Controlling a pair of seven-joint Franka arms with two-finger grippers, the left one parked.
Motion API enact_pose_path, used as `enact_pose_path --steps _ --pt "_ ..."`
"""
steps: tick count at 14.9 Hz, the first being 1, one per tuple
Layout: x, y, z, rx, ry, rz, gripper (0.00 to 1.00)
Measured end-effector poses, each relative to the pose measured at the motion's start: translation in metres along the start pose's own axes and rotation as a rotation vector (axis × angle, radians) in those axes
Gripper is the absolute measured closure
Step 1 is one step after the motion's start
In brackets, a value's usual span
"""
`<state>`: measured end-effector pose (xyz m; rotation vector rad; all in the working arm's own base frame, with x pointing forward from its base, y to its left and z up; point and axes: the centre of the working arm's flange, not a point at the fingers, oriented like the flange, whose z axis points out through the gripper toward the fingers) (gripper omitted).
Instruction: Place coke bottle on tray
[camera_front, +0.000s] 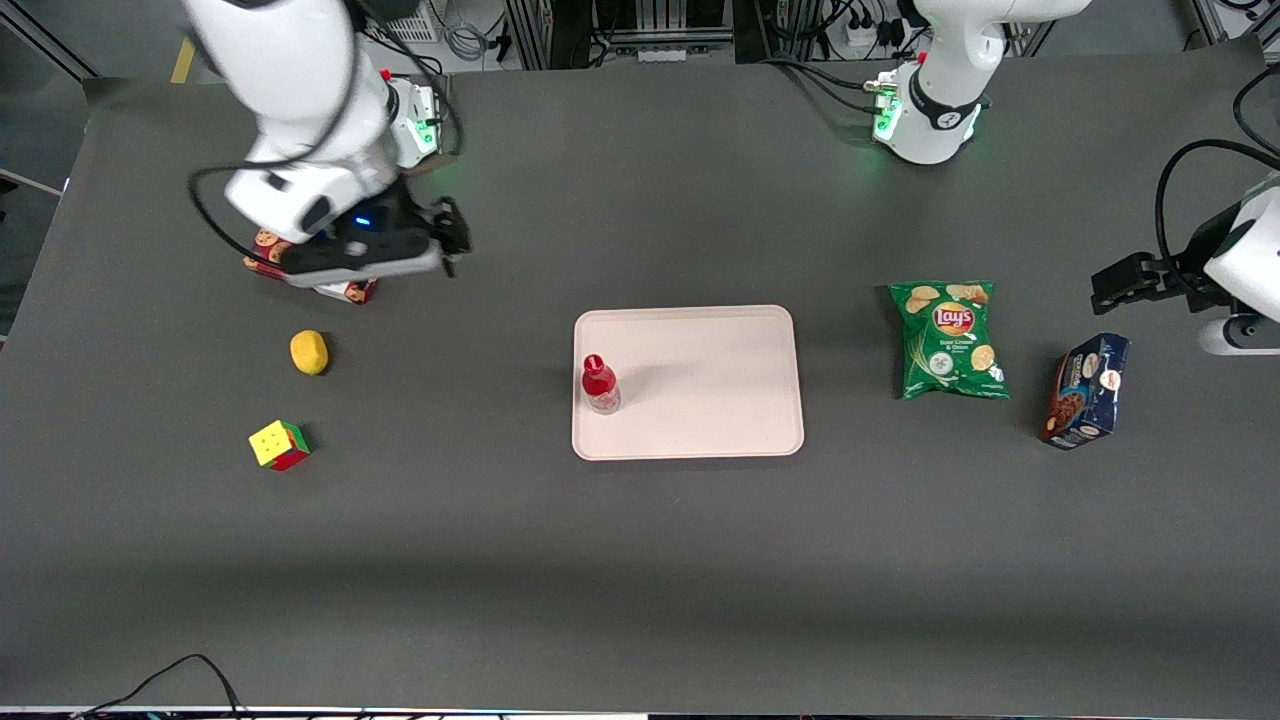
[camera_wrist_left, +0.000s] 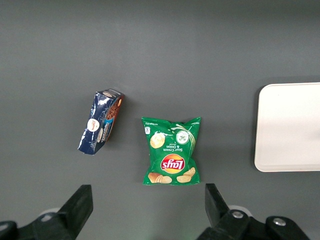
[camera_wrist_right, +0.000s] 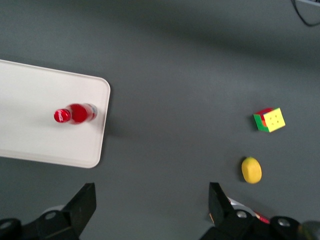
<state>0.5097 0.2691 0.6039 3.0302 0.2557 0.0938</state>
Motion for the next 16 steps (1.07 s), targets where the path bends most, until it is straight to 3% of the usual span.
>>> enact_pose_path --steps 2,6,12,16 --pt "-0.002 0.049 0.007 0.063 -0.039 0.033 0.0" --pt "-0.006 0.13 0.038 0.081 -0.088 0.15 0.0" --pt "-0.011 0.25 0.045 0.081 -0.082 0.36 0.0" --pt "-0.01 0.258 0.04 0.081 -0.07 0.375 0.0"
